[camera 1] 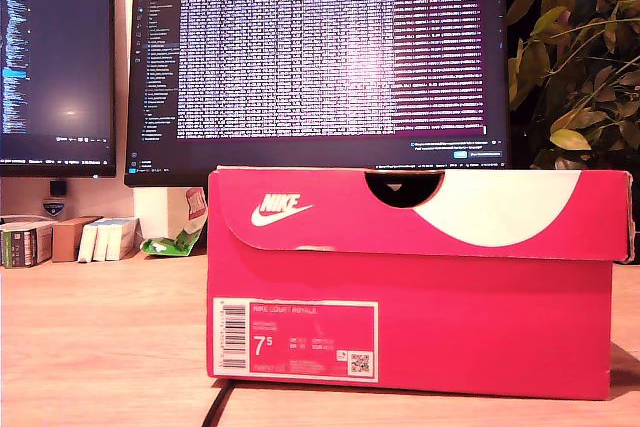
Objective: Close the red shoebox by pushing the lid with your left arm and holding the box in place with your right arm
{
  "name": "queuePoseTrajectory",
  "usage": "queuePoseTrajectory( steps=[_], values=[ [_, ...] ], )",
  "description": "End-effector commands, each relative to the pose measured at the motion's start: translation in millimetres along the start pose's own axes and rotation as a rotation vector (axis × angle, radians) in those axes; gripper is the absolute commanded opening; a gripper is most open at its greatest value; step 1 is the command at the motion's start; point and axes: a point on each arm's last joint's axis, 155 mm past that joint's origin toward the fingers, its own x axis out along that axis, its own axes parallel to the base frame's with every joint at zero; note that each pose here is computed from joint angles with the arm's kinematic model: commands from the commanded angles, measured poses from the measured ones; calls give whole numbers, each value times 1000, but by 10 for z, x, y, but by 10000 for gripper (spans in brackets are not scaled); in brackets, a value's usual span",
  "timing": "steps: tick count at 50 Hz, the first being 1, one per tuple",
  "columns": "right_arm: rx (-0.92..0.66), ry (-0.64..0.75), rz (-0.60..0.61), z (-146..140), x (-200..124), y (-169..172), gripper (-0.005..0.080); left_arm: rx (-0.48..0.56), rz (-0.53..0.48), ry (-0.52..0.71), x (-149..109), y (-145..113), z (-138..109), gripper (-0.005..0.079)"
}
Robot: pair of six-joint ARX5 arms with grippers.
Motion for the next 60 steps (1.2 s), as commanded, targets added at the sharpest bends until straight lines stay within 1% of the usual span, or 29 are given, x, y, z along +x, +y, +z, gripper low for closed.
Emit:
queuePoseTrajectory(
  steps=[1, 12, 16, 19, 25, 32, 38, 41, 46, 51, 54, 60],
  values=[
    [-19, 6, 0, -85, 3, 5, -12, 23, -5, -2, 30, 3, -74, -19],
    [-29, 13, 0, -129, 1, 7, -13, 67, 18, 7, 89, 78, -255, -19],
    [-29, 31, 1, -229, 9, 12, -13, 70, 18, 7, 114, 98, -336, -19],
    [-29, 56, -3, -355, 16, 9, -13, 72, 18, 14, 122, 107, -397, -19],
    [-28, 97, -13, -562, 19, -3, -13, 108, 21, 13, 117, 125, -465, -19],
    [-32, 119, -52, -684, 4, -72, -12, 111, 28, 9, 92, 152, -549, -19],
    [-67, 126, -63, -701, -22, -94, -13, 128, 39, 23, 57, 175, -605, -19],
    [-78, 154, -87, -767, -46, -139, -13, 137, 47, 36, 58, 193, -637, -19],
    [-78, 206, -89, -895, -69, -145, -13, 147, 61, 49, 55, 224, -669, -19],
    [-45, 253, -111, -1013, -99, -178, -12, 142, 82, 99, 43, 275, -793, -19],
    [-34, 289, -148, -1098, -132, -241, -12, 132, 108, 142, 25, 332, -899, -19],
    [-47, 297, -192, -1101, -151, -323, -12, 90, 122, 199, -3, 363, -1045, -19]
  ],
)
